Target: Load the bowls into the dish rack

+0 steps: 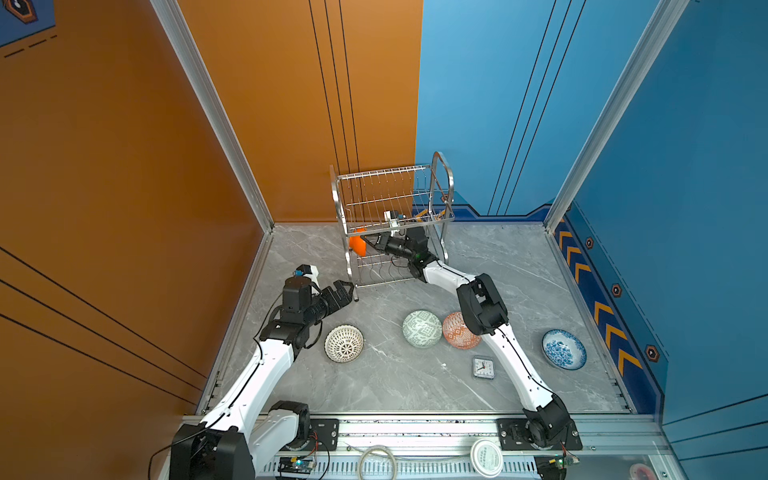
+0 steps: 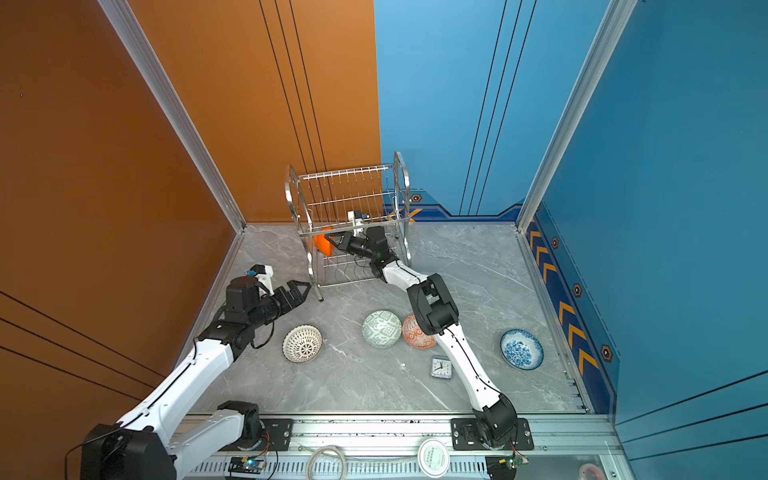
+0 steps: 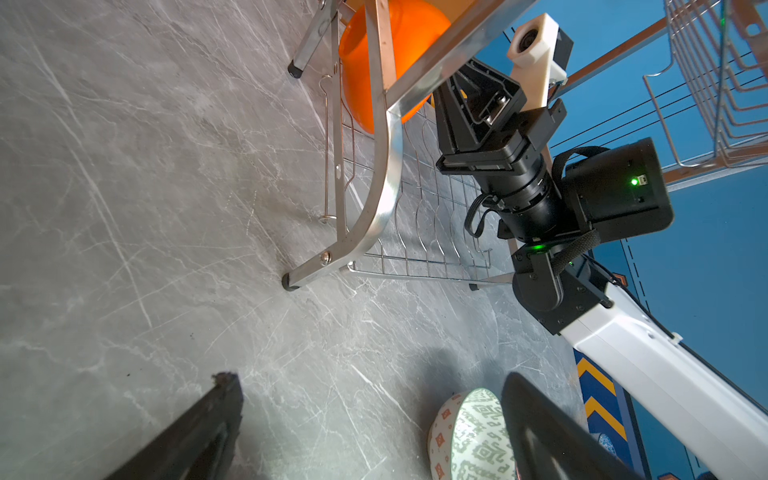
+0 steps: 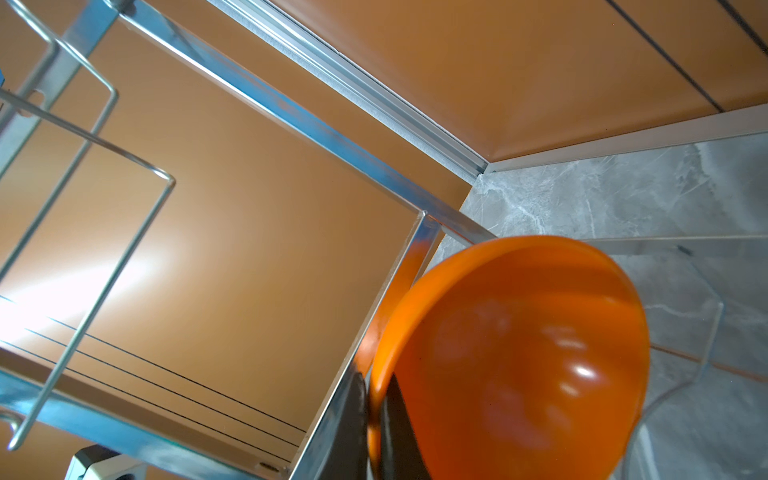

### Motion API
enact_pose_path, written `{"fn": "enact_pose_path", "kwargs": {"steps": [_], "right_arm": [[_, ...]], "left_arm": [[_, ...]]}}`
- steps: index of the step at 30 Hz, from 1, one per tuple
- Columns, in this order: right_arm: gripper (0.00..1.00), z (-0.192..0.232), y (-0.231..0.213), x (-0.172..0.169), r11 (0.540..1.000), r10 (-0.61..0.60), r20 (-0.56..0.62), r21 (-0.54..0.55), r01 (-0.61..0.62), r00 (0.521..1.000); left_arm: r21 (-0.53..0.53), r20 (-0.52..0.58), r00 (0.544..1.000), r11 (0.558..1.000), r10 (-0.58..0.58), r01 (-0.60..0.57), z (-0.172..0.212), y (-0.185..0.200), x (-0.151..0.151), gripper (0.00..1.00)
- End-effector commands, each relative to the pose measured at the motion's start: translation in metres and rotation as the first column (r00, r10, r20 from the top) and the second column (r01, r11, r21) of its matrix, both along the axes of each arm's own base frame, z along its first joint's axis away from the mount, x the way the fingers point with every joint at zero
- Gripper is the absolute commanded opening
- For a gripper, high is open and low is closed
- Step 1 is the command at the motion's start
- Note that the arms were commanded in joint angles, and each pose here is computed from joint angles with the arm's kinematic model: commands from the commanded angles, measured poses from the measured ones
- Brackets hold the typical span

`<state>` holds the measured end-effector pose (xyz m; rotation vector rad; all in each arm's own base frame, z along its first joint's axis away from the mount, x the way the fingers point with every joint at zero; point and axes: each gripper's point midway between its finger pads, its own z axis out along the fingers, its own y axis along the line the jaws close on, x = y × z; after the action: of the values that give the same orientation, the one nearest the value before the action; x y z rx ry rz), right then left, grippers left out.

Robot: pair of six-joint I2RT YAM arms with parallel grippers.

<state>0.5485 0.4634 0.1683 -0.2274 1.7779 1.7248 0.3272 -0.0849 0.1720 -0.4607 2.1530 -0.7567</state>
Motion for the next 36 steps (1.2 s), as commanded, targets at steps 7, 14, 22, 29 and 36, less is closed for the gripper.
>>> {"fn": "enact_pose_path", "kwargs": {"steps": [7,14,22,29,36], "right_arm": [[0.0,-0.045,-0.016,0.0,0.991,0.046,-0.107,-0.12,-0.059,0.993],[0.0,-0.041,-0.018,-0.001,0.988,0.078,-0.095,-0.13,-0.09,0.992],[0.0,-0.039,-0.01,-0.013,0.975,0.141,-0.078,-0.164,-0.152,0.987],[0.05,-0.037,-0.007,-0.02,0.97,0.178,-0.086,-0.154,-0.19,0.98],[0.19,-0.032,-0.006,-0.021,0.97,0.179,-0.078,-0.152,-0.189,0.981]], "left_arm": [[-0.011,-0.009,1.0,1.0,0.003,-0.004,-0.005,0.002,0.0,0.98],[-0.008,-0.012,1.0,1.0,0.005,-0.005,-0.006,0.003,0.001,0.98],[-0.006,-0.016,1.0,1.0,0.008,-0.008,-0.008,0.004,0.001,0.98],[-0.005,-0.016,1.0,1.0,0.01,-0.01,-0.008,0.004,0.001,0.98],[-0.005,-0.016,1.0,1.0,0.009,-0.009,-0.008,0.004,0.001,0.98]]}}
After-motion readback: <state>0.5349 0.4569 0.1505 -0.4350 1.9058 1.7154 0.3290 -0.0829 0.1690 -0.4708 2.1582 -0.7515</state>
